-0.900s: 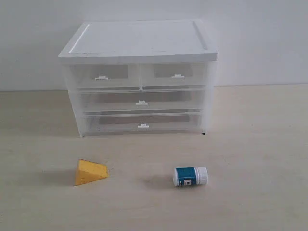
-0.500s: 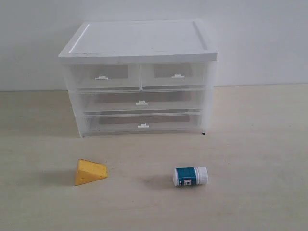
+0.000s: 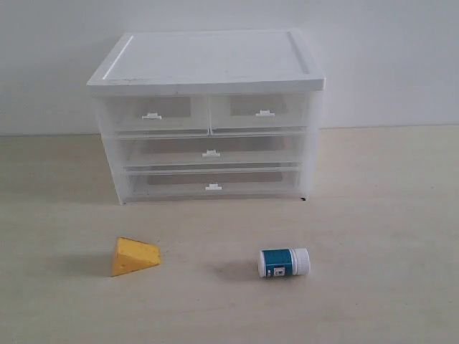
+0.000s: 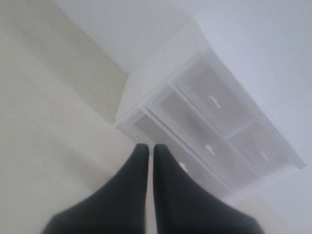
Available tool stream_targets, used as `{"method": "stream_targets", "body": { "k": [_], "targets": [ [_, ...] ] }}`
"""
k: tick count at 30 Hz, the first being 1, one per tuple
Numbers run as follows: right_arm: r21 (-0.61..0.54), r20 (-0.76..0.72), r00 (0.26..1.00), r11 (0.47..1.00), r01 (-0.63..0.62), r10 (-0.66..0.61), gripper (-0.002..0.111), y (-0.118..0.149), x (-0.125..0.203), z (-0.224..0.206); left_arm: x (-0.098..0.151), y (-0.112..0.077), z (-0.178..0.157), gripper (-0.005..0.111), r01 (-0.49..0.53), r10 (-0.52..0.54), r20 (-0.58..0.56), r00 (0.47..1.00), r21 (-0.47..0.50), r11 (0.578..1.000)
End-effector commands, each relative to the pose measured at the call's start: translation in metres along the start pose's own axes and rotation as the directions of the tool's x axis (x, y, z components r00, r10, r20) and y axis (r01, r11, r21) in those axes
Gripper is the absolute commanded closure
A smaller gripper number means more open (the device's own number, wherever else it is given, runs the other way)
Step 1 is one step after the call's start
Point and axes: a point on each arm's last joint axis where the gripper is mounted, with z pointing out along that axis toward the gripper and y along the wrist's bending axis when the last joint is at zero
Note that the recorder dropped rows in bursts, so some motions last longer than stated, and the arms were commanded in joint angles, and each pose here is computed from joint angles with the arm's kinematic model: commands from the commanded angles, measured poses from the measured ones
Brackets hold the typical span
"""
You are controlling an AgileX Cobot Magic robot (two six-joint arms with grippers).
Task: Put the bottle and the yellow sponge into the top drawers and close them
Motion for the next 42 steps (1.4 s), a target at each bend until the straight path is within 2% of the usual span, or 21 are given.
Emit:
{"method": "stream_targets", "body": {
  "k": [1,5,8,12,15,17,21,24,27,28,29,30,35,38,42],
  "targets": [
    [0.005,0.012,1.0,1.0,0.006,-0.007,0.108,0.0,-0.001,0.0,-0.003,-0.001,0.0,0.103,0.021,-0.021,0.044,0.999,0.016,1.0],
    [0.005,0.012,1.0,1.0,0.006,-0.007,0.108,0.0,-0.001,0.0,-0.003,-0.002,0.0,0.103,0.071,-0.072,0.041,0.997,0.032,0.997],
    [0.005,0.012,1.0,1.0,0.006,-0.007,0.108,0.0,-0.001,0.0,-0.008,-0.004,-0.001,0.103,-0.045,0.04,0.1,0.994,0.043,0.998],
    [0.005,0.012,1.0,1.0,0.006,-0.007,0.108,0.0,-0.001,0.0,-0.019,-0.016,-0.005,0.103,-0.107,0.091,0.162,0.982,0.093,0.99],
    [0.005,0.012,1.0,1.0,0.006,-0.007,0.108,0.0,-0.001,0.0,-0.022,-0.03,-0.005,0.103,-0.182,0.166,0.115,0.979,0.143,0.973],
    [0.005,0.012,1.0,1.0,0.006,-0.007,0.108,0.0,-0.001,0.0,-0.027,-0.042,-0.005,0.103,-0.197,0.181,0.098,0.979,0.194,0.961],
    [0.005,0.012,1.0,1.0,0.006,-0.007,0.108,0.0,-0.001,0.0,-0.037,-0.069,-0.003,0.103,-0.334,0.316,0.108,0.942,0.322,0.886],
    [0.005,0.012,1.0,1.0,0.006,-0.007,0.108,0.0,-0.001,0.0,-0.044,-0.085,0.004,0.103,-0.368,0.357,0.104,0.928,0.395,0.842],
    [0.005,0.012,1.0,1.0,0.006,-0.007,0.108,0.0,-0.001,0.0,-0.05,-0.09,0.021,0.103,-0.346,0.361,0.034,0.932,0.382,0.857],
    [0.005,0.012,1.0,1.0,0.006,-0.007,0.108,0.0,-0.001,0.0,-0.05,-0.091,0.029,0.103,-0.351,0.383,0.0,0.924,0.397,0.848],
    [0.005,0.012,1.0,1.0,0.006,-0.007,0.108,0.0,-0.001,0.0,-0.047,-0.096,0.039,0.103,-0.366,0.433,-0.05,0.9,0.454,0.812],
    [0.005,0.012,1.0,1.0,0.006,-0.007,0.108,0.0,-0.001,0.0,-0.046,-0.099,0.043,0.103,-0.357,0.445,-0.074,0.892,0.488,0.796],
    [0.007,0.022,1.0,1.0,0.02,-0.02,0.108,0.0,-0.002,0.0,-0.05,-0.106,0.078,0.103,-0.34,0.494,-0.167,0.853,0.541,0.769],
    [0.011,0.08,0.994,0.997,0.075,-0.076,0.108,0.0,-0.007,-0.001,-0.046,-0.097,0.105,0.103,-0.315,0.495,-0.254,0.831,0.517,0.795],
    [0.003,0.238,0.968,0.997,0.079,-0.077,0.108,0.002,-0.021,-0.003,-0.043,-0.089,0.12,0.103,-0.354,0.535,-0.274,0.799,0.505,0.787]
  ]
}}
